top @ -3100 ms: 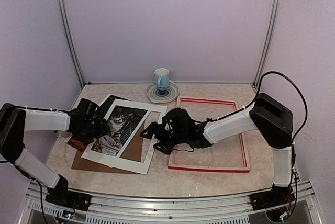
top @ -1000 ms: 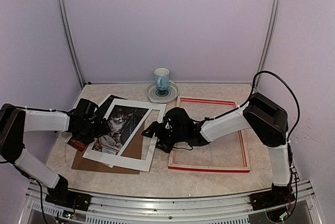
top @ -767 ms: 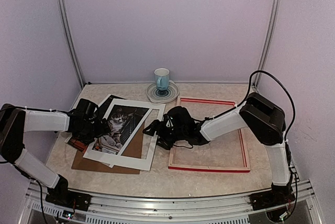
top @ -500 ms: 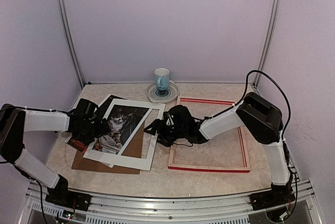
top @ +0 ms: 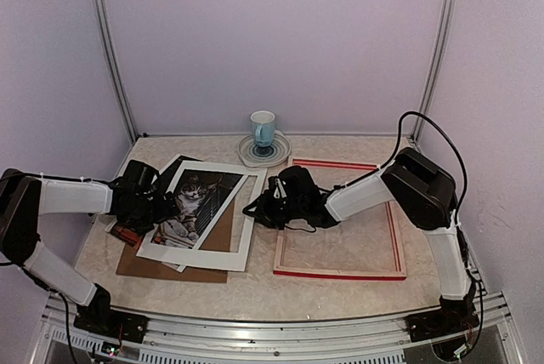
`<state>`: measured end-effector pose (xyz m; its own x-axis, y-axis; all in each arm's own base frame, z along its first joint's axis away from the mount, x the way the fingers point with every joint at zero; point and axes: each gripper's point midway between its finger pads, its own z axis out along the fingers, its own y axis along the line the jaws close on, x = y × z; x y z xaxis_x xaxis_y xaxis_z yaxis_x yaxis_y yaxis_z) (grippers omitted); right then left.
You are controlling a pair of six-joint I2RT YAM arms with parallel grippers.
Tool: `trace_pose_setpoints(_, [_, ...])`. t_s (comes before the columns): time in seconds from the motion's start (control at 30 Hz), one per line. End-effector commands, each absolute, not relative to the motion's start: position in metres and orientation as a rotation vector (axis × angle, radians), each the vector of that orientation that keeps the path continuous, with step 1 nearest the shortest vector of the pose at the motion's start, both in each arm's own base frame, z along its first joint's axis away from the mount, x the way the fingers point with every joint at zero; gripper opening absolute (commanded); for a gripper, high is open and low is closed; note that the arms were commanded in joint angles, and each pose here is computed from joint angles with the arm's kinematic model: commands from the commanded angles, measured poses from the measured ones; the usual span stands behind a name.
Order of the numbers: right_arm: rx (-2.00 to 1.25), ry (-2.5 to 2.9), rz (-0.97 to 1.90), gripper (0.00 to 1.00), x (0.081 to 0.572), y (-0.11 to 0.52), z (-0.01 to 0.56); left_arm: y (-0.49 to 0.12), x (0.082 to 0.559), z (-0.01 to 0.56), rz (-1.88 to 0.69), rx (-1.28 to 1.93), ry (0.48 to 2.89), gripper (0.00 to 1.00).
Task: Put the photo into the frame
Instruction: Pick up the mat board from the photo.
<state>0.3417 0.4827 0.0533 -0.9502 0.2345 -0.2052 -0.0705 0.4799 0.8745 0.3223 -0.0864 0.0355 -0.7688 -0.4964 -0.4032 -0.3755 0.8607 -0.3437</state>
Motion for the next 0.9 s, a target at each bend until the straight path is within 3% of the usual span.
trace_pose_setpoints(0.0, [0.111,2.421,1.478,0.24,0.347,0.485,0.049,-0.085,0.310,0.025,-0.339,-0.654,2.588,0.99])
trace_pose_setpoints(0.27, [0.086,2.383,1.518,0.23,0.351,0.484,0.062,-0.084,0.311,0.025,-0.344,-0.656,2.582,0.99])
trace_pose_setpoints(0.4, [0.068,2.370,1.523,0.15,0.351,0.484,0.066,-0.084,0.312,0.026,-0.343,-0.659,2.580,0.99])
trace_pose_setpoints(0.63, [0.067,2.373,1.553,0.10,0.351,0.484,0.061,-0.088,0.313,0.029,-0.384,-0.652,2.578,0.99])
trace_pose_setpoints(0.87, [0.045,2.393,1.553,0.00,0.352,0.485,0.059,-0.088,0.327,0.066,-0.378,-0.599,2.503,0.99])
